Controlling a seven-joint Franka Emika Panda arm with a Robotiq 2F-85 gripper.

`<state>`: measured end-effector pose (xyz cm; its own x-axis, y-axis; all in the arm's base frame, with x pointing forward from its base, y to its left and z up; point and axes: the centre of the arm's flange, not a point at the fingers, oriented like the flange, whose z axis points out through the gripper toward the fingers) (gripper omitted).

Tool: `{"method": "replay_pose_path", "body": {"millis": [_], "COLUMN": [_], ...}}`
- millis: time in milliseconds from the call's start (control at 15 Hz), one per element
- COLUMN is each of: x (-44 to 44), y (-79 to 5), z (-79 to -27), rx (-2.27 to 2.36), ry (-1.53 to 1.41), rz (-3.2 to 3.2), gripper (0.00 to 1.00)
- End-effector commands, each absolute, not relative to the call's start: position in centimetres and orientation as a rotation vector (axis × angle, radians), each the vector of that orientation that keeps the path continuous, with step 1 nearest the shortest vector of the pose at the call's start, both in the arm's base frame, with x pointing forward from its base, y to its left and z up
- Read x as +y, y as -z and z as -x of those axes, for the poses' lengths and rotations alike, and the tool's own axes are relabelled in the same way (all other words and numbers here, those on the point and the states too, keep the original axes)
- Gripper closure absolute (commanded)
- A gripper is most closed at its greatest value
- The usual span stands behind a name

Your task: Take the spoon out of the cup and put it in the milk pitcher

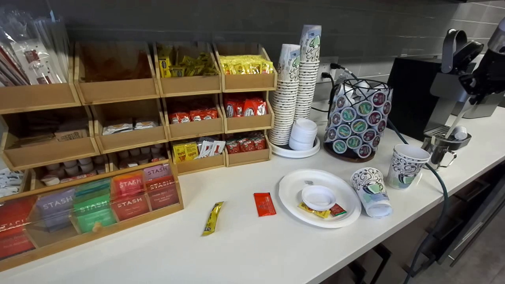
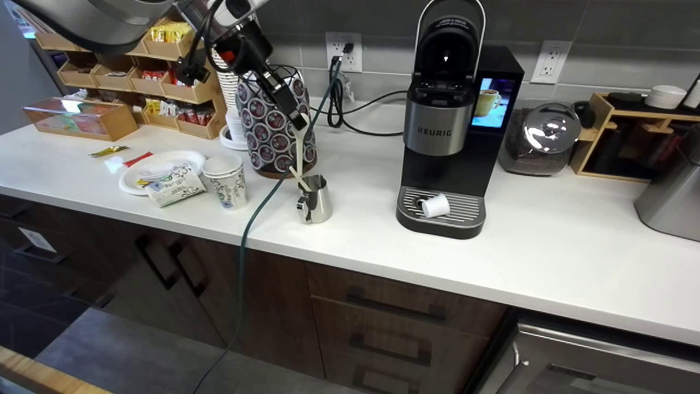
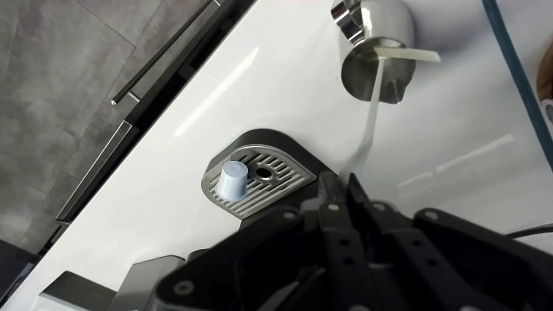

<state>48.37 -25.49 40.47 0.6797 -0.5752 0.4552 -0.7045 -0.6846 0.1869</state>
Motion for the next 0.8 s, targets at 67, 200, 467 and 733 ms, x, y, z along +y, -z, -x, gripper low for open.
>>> {"method": "replay_pose_path", "body": {"millis": [67,200,467,733], "x": [-25.9,-25.8,-25.5,-22.2], "y": [-38.0,-36.9,-35.2,-39.1], "z": [-51.4,-52.2,-53.2,-50.7], "rx": [-1.035,-1.025,-0.999,-1.029], "ry": [-0.460,-0.429,-0.388,-0.476], "rz": [-2.485,-2.496,-2.498,-2.542], "gripper": [0.98,0.97,0.55,0.24]}}
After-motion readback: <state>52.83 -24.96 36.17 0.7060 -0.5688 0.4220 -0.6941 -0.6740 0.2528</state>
